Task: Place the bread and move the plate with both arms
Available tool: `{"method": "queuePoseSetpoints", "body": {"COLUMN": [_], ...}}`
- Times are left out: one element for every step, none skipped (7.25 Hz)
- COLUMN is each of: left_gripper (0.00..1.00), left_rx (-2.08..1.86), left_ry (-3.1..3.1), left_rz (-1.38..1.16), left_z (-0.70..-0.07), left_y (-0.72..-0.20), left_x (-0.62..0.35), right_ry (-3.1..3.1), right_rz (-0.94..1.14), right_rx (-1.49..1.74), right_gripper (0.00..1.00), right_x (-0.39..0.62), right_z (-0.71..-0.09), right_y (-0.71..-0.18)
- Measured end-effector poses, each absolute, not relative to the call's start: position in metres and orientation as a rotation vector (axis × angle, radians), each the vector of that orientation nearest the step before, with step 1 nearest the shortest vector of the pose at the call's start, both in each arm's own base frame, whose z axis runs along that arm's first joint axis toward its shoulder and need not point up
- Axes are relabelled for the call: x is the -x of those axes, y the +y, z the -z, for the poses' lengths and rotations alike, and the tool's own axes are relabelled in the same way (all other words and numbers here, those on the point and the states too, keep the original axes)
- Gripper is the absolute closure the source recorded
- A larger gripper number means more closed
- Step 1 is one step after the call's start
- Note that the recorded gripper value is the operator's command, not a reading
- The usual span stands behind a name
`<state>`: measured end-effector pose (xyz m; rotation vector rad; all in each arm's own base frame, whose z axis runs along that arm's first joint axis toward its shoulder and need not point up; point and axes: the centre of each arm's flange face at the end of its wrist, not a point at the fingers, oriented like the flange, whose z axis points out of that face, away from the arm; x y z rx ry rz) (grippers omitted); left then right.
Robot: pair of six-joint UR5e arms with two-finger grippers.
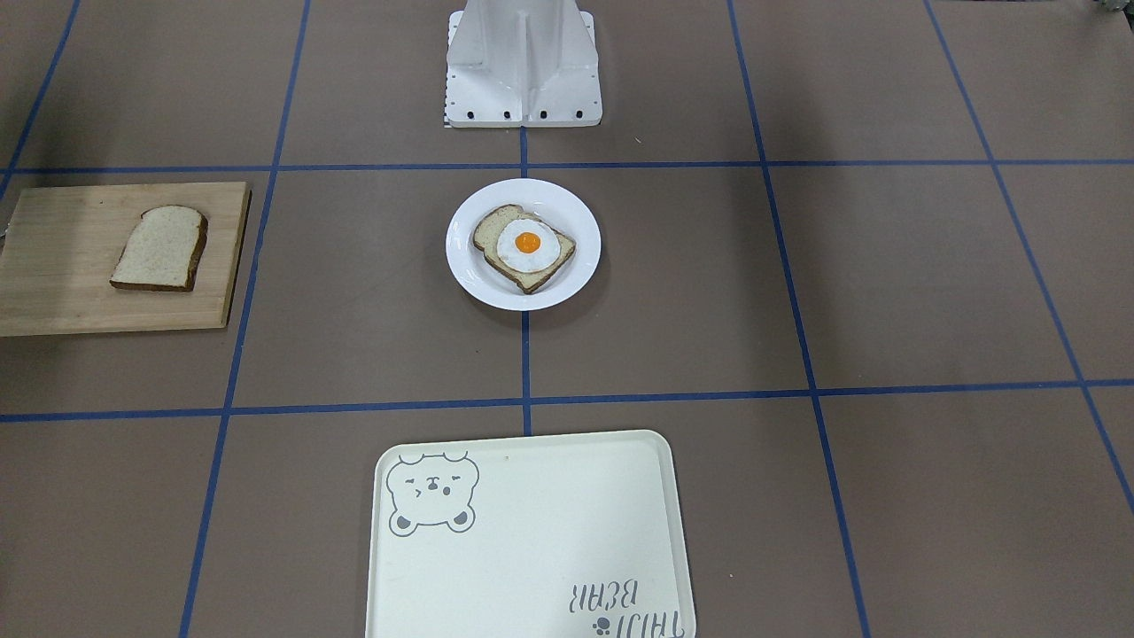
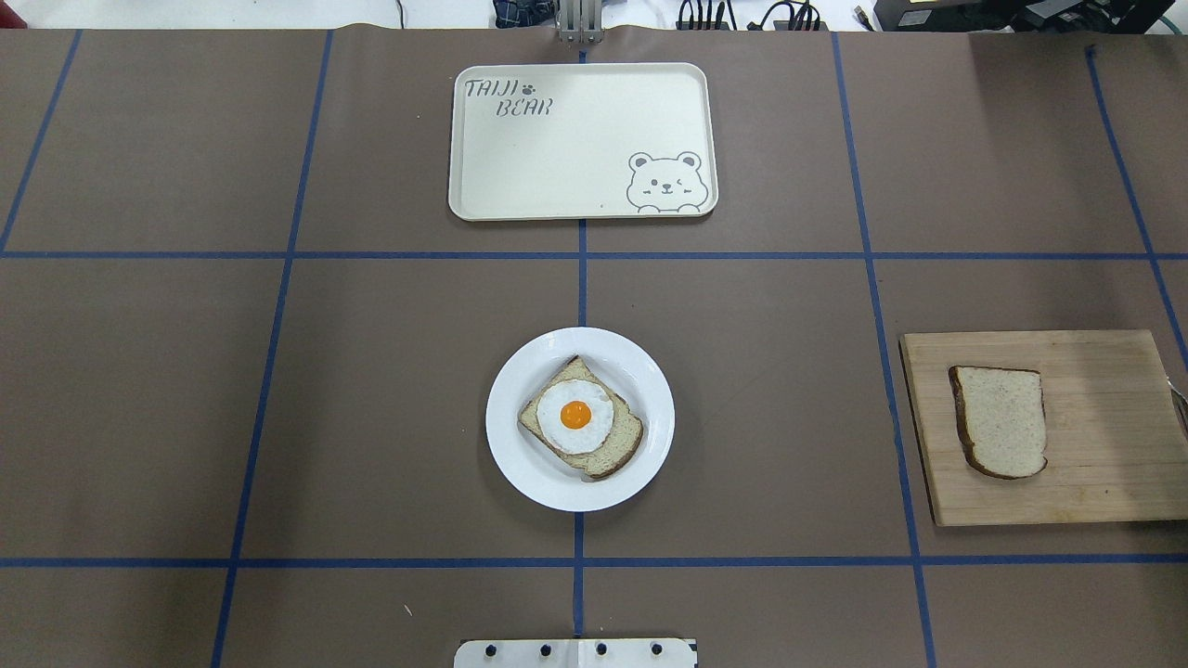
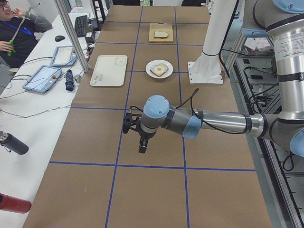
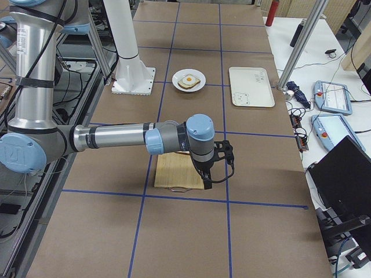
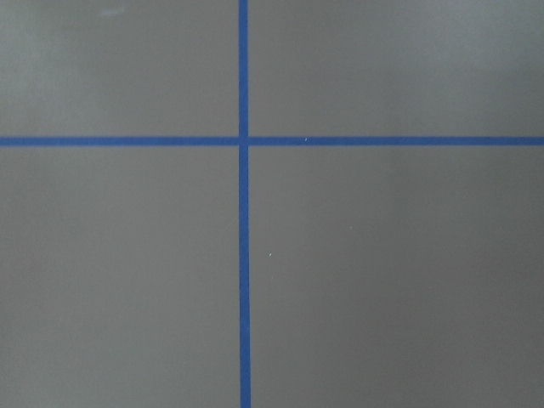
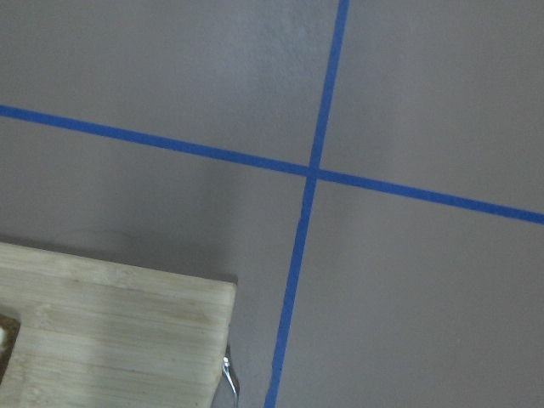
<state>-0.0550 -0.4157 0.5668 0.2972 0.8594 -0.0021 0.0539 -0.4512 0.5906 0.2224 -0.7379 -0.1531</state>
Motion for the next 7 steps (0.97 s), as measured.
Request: {"method": "queuePoseSetpoints", "body": {"left_gripper": [0.01,0.01,0.01,0.01,0.00,0.00,0.00], "left_rx": [-0.338,-0.384,-0.438,-0.483,-0.504,-0.507,-0.496], "left_ry": [0.857,0.865,0.876,0.885,0.893,0.899,0.903], "left_rz": [-0.016,-0.039,-0.064,-0.077,-0.073,-0.065,-0.050], "left_z": [-0.565,-0.565,-0.569,-0.570,-0.568,-0.568,-0.572], "left_y": [-0.426,-0.426,-0.420,-0.415,-0.415,-0.416,-0.415], "left_x": [0.055,0.056,0.056,0.056,0.055,0.055,0.054], "right_ry": [-0.757,-0.777,-0.827,-0.906,-0.974,-1.006,-1.001], "right_rz": [0.179,0.212,0.223,0.199,0.146,0.075,0.001], "right_rx": [-0.264,-0.322,-0.361,-0.362,-0.335,-0.298,-0.262], "right_gripper": [0.00,0.00,0.01,0.01,0.01,0.02,0.03], "right_x": [-0.052,-0.051,-0.046,-0.035,-0.015,0.014,0.054], "right_z": [-0.590,-0.589,-0.583,-0.569,-0.555,-0.544,-0.538], "right_y": [-0.449,-0.446,-0.444,-0.444,-0.445,-0.445,-0.442]}}
